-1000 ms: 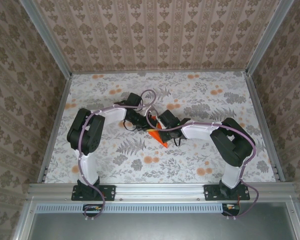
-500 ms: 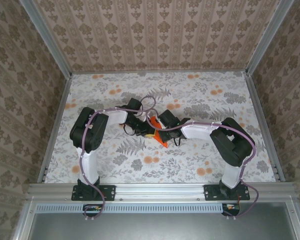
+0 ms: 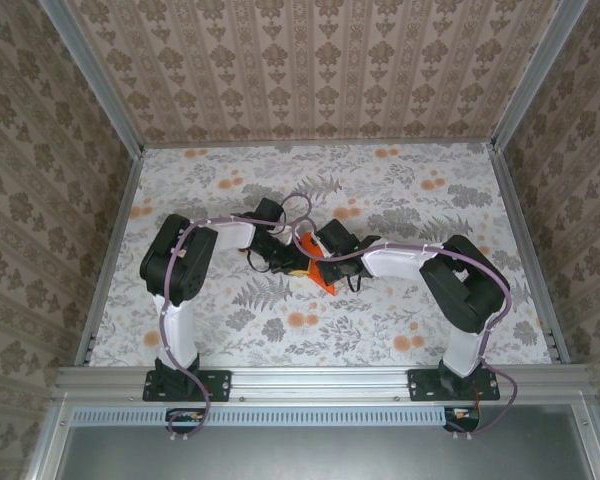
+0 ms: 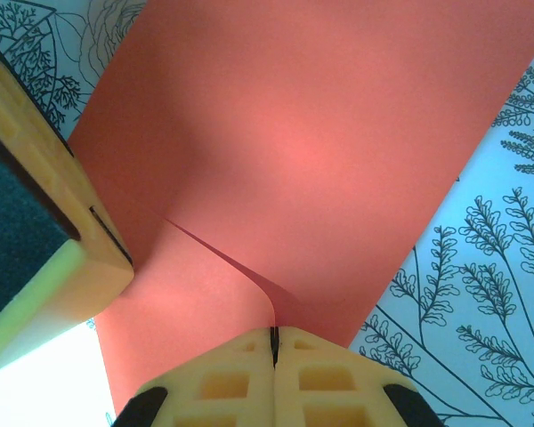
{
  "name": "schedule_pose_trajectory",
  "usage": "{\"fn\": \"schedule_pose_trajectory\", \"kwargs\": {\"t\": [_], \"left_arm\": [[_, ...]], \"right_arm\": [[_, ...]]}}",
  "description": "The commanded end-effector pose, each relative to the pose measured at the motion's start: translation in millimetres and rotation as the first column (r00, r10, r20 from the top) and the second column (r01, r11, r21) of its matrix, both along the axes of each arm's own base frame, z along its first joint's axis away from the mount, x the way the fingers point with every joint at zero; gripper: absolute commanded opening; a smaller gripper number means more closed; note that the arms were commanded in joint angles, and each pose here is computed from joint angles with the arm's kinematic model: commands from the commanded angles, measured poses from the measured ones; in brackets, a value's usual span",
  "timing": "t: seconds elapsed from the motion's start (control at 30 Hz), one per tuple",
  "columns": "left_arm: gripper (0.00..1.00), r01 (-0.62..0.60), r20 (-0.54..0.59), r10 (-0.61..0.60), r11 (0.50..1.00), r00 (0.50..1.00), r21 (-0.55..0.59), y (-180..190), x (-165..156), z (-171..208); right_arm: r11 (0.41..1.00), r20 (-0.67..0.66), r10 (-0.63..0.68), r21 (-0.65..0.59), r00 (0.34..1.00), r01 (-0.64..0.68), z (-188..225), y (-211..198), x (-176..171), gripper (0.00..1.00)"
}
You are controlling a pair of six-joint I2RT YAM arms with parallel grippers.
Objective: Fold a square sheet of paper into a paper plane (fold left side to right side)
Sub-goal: Third fold the triangle at the center of the table.
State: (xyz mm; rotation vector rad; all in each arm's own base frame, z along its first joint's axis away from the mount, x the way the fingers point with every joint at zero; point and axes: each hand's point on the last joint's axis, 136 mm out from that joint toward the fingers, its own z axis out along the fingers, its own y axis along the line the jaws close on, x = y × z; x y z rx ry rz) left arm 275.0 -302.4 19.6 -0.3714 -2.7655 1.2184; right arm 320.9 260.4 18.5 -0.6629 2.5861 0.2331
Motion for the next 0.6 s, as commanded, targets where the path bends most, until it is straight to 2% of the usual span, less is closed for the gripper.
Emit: {"fn": "schedule_pose_trajectory", "kwargs": {"t": [0.0,0.13,0.37,0.47,0.57], "left_arm": [[0.10,-0.013,-0.049,0.021,0.986,0.999,0.169,27.5,-15.6,-34.6],[0.09,-0.015,-0.048,0.028,0.969,0.998,0.246,38.2,-16.5,-46.3],[0.08,-0.010,-0.063,0.029,0.962,0.998,0.274,42.1,-21.5,-55.3],[0.07,-0.010,-0.062,0.028,0.963,0.998,0.271,40.6,-21.6,-54.6],[0.07,-0.007,-0.060,0.024,0.963,0.998,0.269,39.4,-21.6,-53.0]], "right_arm": [[0.999,-0.093,-0.010,-0.032,0.996,0.007,-16.1,-7.8,-13.5,0.01],[0.998,-0.059,-0.047,0.038,0.997,0.049,6.9,-4.2,2.8,0.09],[0.983,-0.014,-0.126,0.135,0.992,0.127,44.9,-13.6,18.9,0.25],[0.974,-0.041,-0.141,0.173,0.989,0.146,57.3,-16.8,11.8,0.29],[0.964,-0.116,-0.135,0.214,0.984,0.158,66.1,-14.3,-5.3,0.28]]}}
